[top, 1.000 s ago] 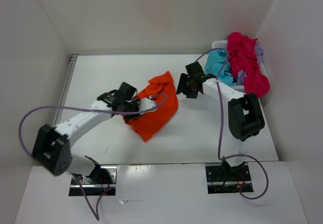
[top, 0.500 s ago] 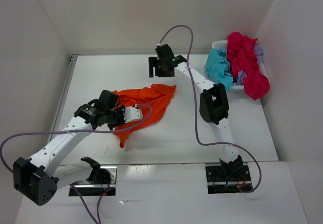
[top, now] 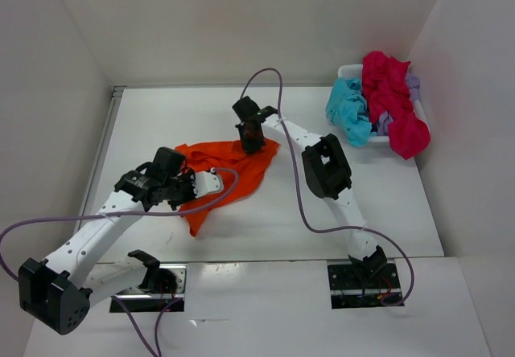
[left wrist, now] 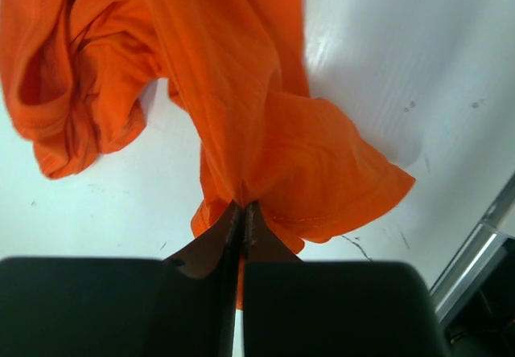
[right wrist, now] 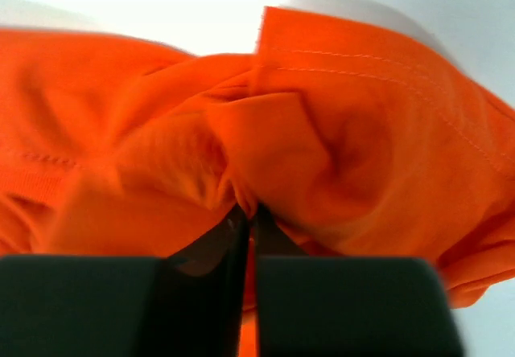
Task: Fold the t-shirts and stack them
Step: Flatten out the tshirt
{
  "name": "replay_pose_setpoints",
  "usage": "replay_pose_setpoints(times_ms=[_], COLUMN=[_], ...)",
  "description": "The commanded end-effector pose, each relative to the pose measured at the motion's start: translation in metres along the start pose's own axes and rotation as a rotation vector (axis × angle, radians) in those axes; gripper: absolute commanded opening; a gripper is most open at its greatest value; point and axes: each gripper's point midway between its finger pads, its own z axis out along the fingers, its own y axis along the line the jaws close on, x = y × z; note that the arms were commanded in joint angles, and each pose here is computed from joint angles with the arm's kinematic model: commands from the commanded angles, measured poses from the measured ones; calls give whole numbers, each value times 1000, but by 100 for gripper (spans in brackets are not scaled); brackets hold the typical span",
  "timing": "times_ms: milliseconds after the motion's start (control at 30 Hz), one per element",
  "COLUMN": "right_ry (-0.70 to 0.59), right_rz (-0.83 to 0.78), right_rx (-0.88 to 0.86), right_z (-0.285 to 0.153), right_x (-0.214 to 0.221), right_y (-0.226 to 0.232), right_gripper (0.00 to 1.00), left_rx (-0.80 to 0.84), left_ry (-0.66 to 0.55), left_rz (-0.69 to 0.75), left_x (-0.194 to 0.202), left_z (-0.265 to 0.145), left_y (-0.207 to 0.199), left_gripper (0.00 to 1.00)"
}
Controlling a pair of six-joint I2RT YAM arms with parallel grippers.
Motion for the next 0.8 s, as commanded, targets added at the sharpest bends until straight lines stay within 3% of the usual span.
replay_pose_setpoints(times_ms=[0, 100, 233, 267, 400, 467, 500, 533, 633, 767], right_ry=[-23, -151, -366, -417, -477, -414, -433, -342, -226, -165], right_rz=[18, 55, 144, 161, 223, 241, 288, 337, 421, 489], right_rx=[34, 53, 124, 131, 184, 201, 187, 199, 157, 58], right_z=[-6, -49, -140, -173, -226, -218, -235, -212, -186, -172], right_x=[-10, -53, -111, -119, -110, -79, -70, -35, 28, 60], right_y=[-10, -18, -57, -64, -93, -99, -100, -107, -116, -103], right_gripper=[0, 0, 0, 0, 0, 0, 0, 0, 0, 0], left_rx=[-113, -253, -630, -689, -809, -826, -804, -764, -649, -511], left_ry=[-14, -6, 26, 9, 11, 25, 50, 63, 105, 112], left_rz=[-49, -79, -89, -85, -61, 3, 26, 89, 154, 219], left_x=[1, 3, 10, 6, 0, -2, 4, 6, 29, 48], left_z=[-8, -15, -73, -86, -133, -143, -137, -135, -101, -64], left_y=[23, 54, 141, 158, 196, 196, 190, 175, 131, 82], left_gripper=[0, 0, 0, 0, 0, 0, 0, 0, 0, 0])
